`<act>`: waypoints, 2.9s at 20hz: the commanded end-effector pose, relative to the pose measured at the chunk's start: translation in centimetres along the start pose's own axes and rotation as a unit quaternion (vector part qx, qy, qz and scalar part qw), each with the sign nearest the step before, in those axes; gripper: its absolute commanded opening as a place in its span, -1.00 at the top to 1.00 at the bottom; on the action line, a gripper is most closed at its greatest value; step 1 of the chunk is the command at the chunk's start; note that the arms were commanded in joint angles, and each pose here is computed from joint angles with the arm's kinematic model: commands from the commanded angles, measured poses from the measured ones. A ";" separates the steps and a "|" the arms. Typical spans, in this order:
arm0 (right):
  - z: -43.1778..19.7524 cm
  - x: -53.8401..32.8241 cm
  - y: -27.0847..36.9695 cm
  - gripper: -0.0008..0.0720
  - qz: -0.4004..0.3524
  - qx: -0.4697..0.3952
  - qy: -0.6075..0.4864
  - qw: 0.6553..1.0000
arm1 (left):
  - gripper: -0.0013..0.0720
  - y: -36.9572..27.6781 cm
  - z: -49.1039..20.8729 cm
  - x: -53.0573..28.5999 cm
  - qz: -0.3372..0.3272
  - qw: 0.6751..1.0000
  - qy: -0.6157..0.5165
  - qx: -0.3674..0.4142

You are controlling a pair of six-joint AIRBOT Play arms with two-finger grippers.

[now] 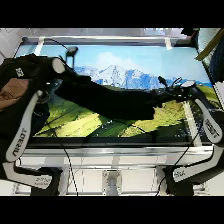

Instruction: Fold the clothes and pants, and hang the long-sleeved shirts on hangers.

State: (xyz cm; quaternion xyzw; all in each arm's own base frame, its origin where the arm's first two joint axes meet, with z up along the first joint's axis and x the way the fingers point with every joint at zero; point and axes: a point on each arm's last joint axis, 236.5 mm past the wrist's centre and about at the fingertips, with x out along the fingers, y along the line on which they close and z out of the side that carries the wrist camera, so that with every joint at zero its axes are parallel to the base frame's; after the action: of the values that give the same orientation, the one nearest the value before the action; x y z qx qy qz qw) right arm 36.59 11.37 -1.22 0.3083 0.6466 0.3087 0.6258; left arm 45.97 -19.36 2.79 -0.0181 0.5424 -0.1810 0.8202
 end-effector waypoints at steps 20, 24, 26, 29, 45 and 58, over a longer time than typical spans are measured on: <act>-1.7 -7.6 13.7 0.90 -0.118 -0.076 -0.110 0.984 | 0.94 -19.9 -4.6 8.2 -0.267 0.962 0.046 0.013; 0.7 -4.2 16.6 0.90 -0.104 -0.080 -0.149 0.980 | 0.94 -13.0 0.6 4.7 -0.248 0.968 -0.012 -0.036; 2.0 -0.8 16.8 0.90 -0.106 -0.065 -0.149 0.981 | 0.94 -8.9 3.0 2.1 -0.236 0.969 -0.046 -0.060; 3.7 6.2 17.7 0.90 -0.084 -0.036 -0.142 0.986 | 0.94 -4.1 4.7 -2.1 -0.221 0.970 -0.085 -0.053; 5.3 2.4 18.3 -0.22 -0.180 -0.145 -0.184 0.955 | 0.94 1.3 5.3 -7.7 -0.197 0.972 -0.126 -0.026; 0.6 -5.4 9.3 -0.55 -0.280 -0.077 -0.160 0.943 | -0.86 -5.8 -1.6 6.4 -0.244 0.967 0.052 -0.055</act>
State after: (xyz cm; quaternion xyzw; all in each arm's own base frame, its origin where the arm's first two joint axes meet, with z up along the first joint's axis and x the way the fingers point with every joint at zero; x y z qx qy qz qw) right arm 37.38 12.93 10.19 0.1120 0.5756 0.1119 0.8023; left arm 45.97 -25.17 0.68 -0.1766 0.5406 -0.3527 0.7431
